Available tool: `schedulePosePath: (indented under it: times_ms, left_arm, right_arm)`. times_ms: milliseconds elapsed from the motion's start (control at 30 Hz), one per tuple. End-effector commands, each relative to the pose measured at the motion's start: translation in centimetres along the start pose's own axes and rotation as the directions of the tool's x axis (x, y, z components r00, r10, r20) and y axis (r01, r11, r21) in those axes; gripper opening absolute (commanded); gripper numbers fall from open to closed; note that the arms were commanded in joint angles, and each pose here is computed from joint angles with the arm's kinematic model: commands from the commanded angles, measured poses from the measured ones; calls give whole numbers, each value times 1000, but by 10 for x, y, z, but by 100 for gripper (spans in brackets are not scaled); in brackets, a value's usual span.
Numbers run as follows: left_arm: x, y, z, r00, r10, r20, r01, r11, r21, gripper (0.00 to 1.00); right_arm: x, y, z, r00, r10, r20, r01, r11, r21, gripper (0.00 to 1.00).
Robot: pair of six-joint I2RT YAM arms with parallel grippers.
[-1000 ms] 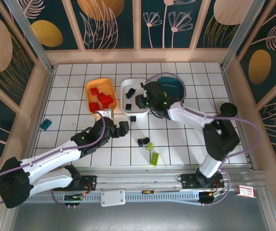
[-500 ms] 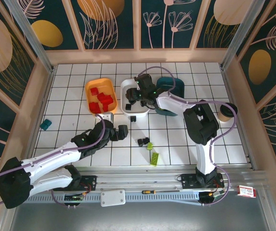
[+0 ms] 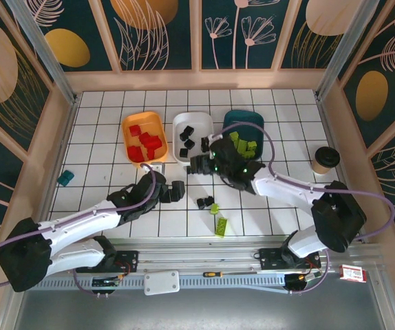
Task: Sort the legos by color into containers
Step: Pick up the lego from the bottom-center of the table.
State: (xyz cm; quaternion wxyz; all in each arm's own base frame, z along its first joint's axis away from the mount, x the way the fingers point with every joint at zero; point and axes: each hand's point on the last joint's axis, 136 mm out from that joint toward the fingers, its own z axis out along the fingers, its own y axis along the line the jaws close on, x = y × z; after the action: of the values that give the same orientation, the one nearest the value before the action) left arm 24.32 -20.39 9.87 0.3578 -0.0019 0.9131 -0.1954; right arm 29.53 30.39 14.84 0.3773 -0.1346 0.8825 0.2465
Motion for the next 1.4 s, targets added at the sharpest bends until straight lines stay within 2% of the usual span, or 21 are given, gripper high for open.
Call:
schedulePosePath:
  times_ms: [0, 267, 400, 633, 767, 833, 1067, 1233, 1300, 1367]
  left_arm:
    - [-13, 1, -9, 999, -15, 52, 15, 1000, 1, 99]
    - [5, -5, -7, 1000, -1, -16, 2, 998, 58, 98]
    - [14, -6, -3, 999, 12, -53, -8, 998, 70, 99]
    - [18, -1, 2, 998, 11, -57, -9, 999, 43, 98]
    - [16, -1, 5, 998, 19, -53, -17, 999, 35, 99]
    - [16, -1, 8, 998, 21, -54, -19, 999, 31, 99]
    - [20, -1, 13, 997, 26, -73, -24, 999, 26, 99]
    - [18, 1, 10, 997, 34, -66, -33, 999, 18, 99]
    - [18, 2, 9, 998, 34, -61, -33, 999, 14, 98]
    - [18, 3, 10, 998, 34, -61, -33, 999, 12, 99]
  right_arm:
    - [22, 1, -1, 999, 27, 20, -27, 999, 23, 69]
    - [91, -14, 1, 989, 0, -148, 15, 995, 101, 70]
    - [107, -23, -16, 987, 16, -163, 5, 991, 131, 70]
    - [143, -33, -58, 974, 39, -224, 9, 978, 209, 71]
    - [174, -28, -71, 951, 87, -298, -21, 976, 219, 75]
    - [189, -24, -72, 938, 99, -333, -24, 974, 224, 80]
    - [226, -39, -77, 910, 95, -404, 69, 925, 374, 81]
    - [240, -60, -86, 896, 113, -430, 93, 898, 431, 72]
    - [240, -58, -87, 896, 115, -428, 82, 906, 415, 63]
    - [237, -54, -87, 900, 115, -420, 69, 915, 398, 49]
